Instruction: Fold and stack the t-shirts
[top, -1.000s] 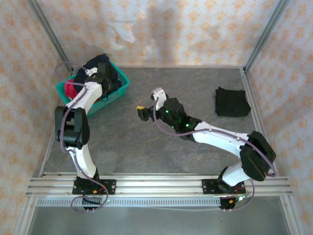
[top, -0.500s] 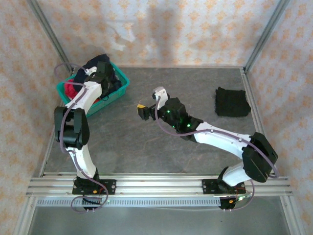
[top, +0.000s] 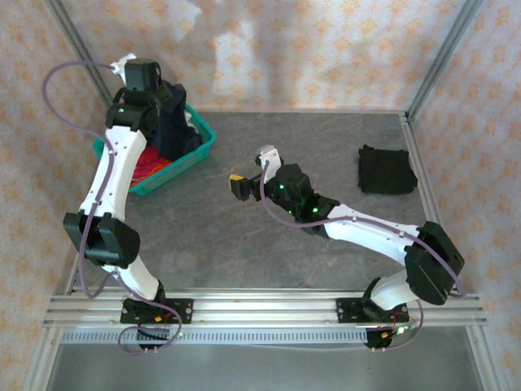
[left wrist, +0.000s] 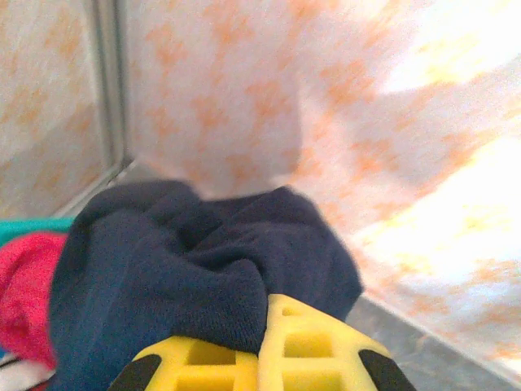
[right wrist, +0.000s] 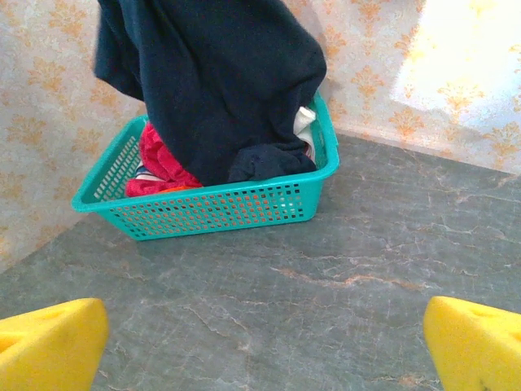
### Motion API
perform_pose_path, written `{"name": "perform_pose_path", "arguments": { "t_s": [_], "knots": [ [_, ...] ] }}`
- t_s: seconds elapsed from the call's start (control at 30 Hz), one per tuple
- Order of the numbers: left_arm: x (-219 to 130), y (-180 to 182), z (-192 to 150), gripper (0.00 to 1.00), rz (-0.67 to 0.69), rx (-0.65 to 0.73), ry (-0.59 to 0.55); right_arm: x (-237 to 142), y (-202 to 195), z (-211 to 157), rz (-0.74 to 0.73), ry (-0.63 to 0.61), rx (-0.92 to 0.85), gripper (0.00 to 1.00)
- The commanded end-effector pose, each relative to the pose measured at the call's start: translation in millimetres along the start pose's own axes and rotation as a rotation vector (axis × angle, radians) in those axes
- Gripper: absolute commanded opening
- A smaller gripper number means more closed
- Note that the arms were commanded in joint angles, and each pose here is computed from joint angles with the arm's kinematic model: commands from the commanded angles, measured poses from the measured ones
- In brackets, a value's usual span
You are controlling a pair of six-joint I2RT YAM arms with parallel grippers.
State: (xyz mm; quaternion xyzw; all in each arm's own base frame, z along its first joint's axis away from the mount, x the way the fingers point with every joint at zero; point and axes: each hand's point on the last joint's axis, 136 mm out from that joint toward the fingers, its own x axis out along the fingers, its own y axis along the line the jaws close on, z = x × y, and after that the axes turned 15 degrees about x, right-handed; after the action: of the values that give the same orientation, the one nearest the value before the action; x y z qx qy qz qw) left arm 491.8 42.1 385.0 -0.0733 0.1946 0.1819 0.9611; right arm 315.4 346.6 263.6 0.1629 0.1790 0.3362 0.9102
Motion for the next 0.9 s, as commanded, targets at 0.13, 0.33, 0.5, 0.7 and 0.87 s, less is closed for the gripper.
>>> {"name": "perform_pose_path", "arguments": {
  "t_s": [0.13,0.33,0.5,0.7,0.87],
  "knots": [
    [-79,-27,79,0.0,-0.229,0.046,-0.166,-5,2,6,0.011,-0.031,0.034,0.99],
    [-138,-44,115,0.0,-0.344,0.035,-0.29,-3,4,3,0.022,-0.019,0.046,0.99],
    [-184,-64,129,0.0,-0.452,0.034,-0.352,-5,5,4,0.025,-0.02,0.059,1.0],
    [-225,-96,126,0.0,-0.596,0.053,-0.364,-12,-2,3,0.007,-0.036,0.075,0.99],
    [-255,-125,112,0.0,-0.701,0.07,-0.346,-28,-10,9,-0.026,-0.073,0.08,0.99]
  ]
}}
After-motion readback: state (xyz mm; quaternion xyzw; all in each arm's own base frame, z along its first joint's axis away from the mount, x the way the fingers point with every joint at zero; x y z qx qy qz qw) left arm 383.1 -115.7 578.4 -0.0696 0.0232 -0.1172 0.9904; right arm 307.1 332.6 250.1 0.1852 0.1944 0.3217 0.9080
